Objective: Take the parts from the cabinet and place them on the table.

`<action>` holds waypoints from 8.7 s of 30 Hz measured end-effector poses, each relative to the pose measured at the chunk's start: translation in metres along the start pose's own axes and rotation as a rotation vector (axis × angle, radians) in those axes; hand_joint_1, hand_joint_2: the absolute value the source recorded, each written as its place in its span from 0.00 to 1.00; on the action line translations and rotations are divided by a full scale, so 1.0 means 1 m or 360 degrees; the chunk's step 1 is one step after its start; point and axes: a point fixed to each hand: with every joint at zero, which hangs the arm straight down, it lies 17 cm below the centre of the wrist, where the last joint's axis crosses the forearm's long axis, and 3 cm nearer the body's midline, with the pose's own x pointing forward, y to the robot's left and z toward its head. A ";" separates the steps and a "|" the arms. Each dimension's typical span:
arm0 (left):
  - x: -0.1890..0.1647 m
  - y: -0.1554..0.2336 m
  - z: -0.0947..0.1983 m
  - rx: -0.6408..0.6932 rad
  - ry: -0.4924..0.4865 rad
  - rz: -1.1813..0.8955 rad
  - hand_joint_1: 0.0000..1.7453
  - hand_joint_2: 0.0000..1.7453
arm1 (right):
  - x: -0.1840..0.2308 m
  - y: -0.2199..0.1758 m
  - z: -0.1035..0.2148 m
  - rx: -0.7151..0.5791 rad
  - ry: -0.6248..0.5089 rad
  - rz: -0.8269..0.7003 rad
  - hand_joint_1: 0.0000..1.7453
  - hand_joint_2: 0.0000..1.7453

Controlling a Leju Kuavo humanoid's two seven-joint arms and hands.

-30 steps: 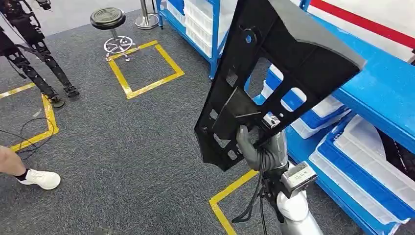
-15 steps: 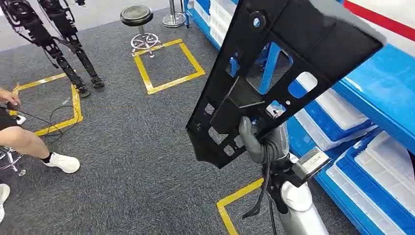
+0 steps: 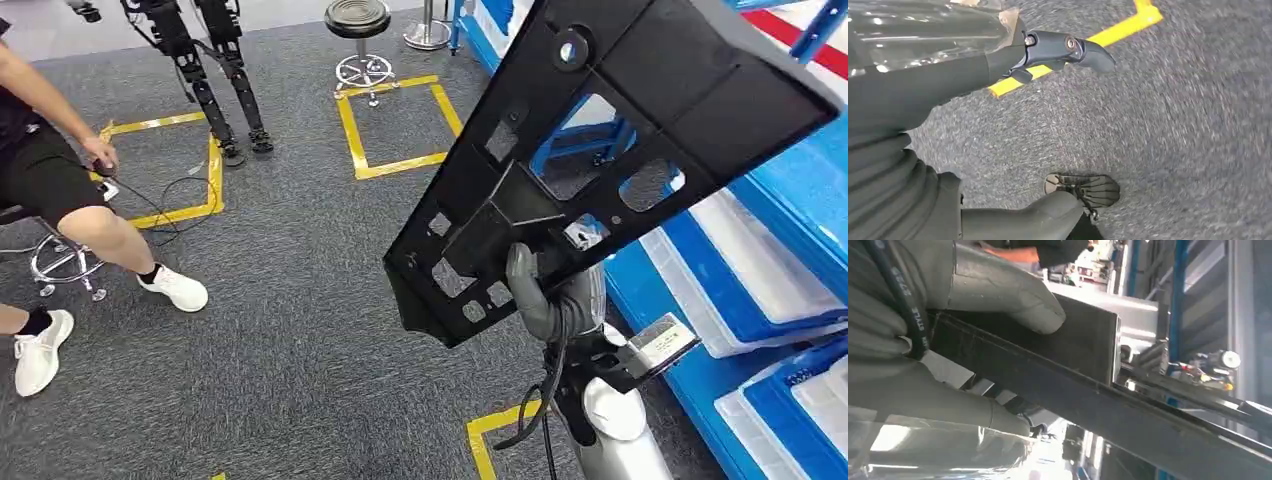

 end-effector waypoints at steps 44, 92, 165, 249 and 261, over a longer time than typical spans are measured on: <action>-0.016 -0.001 0.007 0.0016 0.0018 -0.0016 0.00 1.00 | -0.001 0.003 0.013 -0.0039 0.0015 0.0040 1.00 1.00; -0.021 0.010 0.007 0.0050 0.0039 -0.0044 0.00 1.00 | -0.005 0.006 0.011 -0.0033 0.0043 0.0015 1.00 1.00; -0.026 0.002 0.012 0.0065 0.0032 0.0009 0.00 1.00 | -0.015 0.003 0.006 -0.0070 0.0084 0.0219 1.00 1.00; -0.027 -0.009 0.012 0.0012 0.0053 -0.0091 0.00 1.00 | -0.023 -0.008 0.016 -0.0157 0.0132 0.0379 1.00 1.00; -0.027 -0.008 0.012 0.0014 0.0052 -0.0096 0.00 1.00 | -0.022 -0.011 0.017 -0.0153 0.0124 0.0377 1.00 1.00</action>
